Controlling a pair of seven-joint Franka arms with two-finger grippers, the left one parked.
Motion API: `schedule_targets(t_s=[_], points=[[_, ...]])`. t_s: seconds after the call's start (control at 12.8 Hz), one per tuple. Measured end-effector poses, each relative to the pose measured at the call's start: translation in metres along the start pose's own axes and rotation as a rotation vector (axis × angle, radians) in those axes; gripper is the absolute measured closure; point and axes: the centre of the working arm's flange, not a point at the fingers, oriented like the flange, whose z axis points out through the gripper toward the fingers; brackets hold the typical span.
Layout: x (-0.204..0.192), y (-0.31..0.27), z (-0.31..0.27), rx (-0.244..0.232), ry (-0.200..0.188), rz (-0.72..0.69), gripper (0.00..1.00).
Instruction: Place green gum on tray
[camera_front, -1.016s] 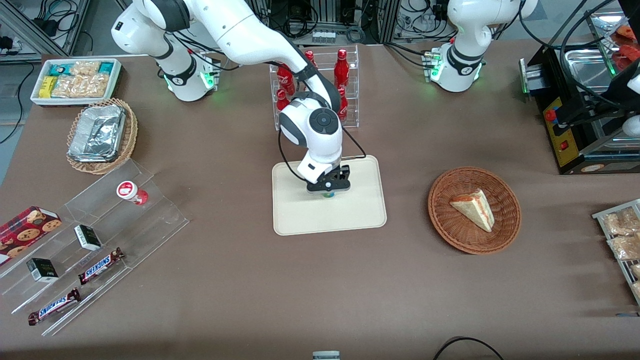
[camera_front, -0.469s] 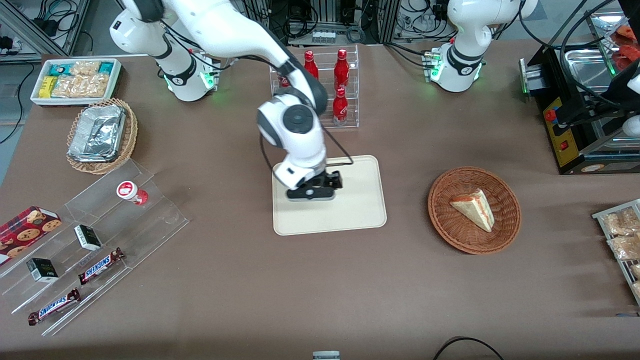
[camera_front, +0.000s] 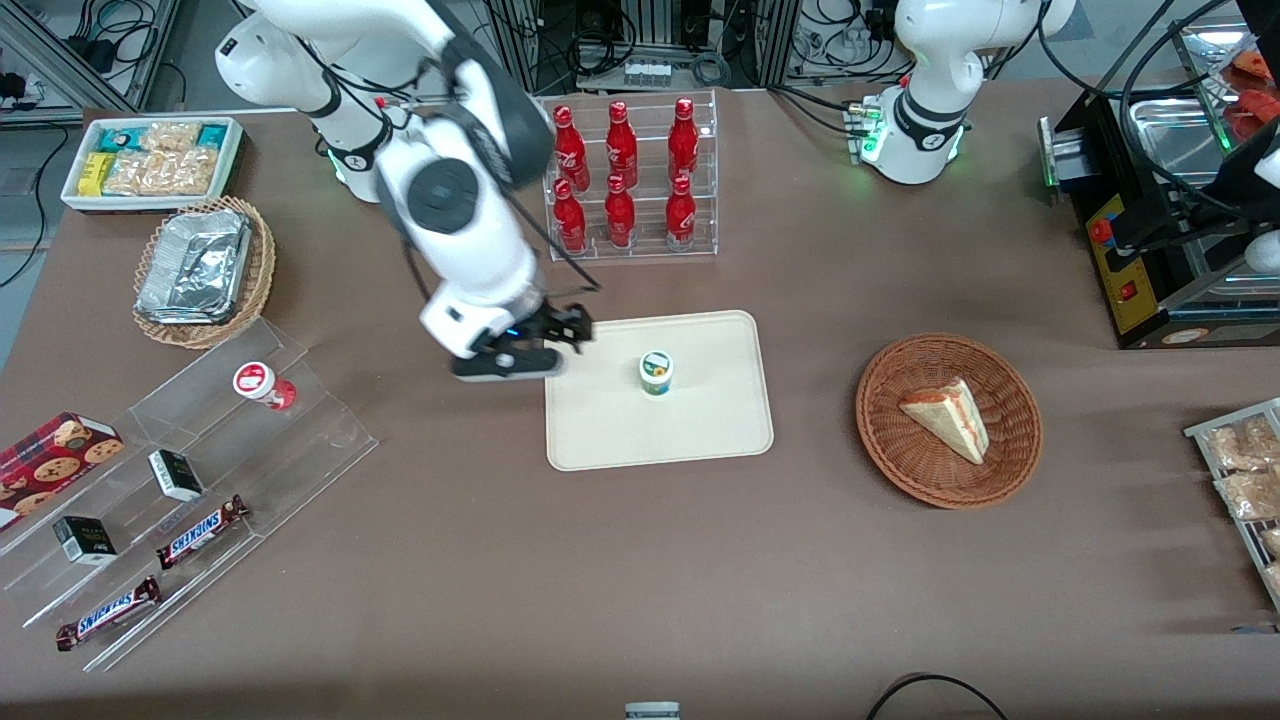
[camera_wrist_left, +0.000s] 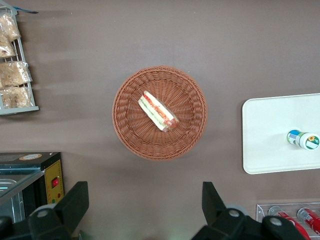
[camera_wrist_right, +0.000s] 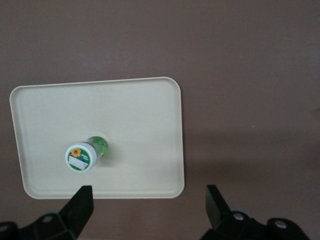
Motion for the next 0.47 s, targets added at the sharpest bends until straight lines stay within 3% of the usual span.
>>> schedule_targets(t_s=[0.47], points=[[-0.015, 0.164, -0.097, 0.0, -0.017, 0.032, 0.0]])
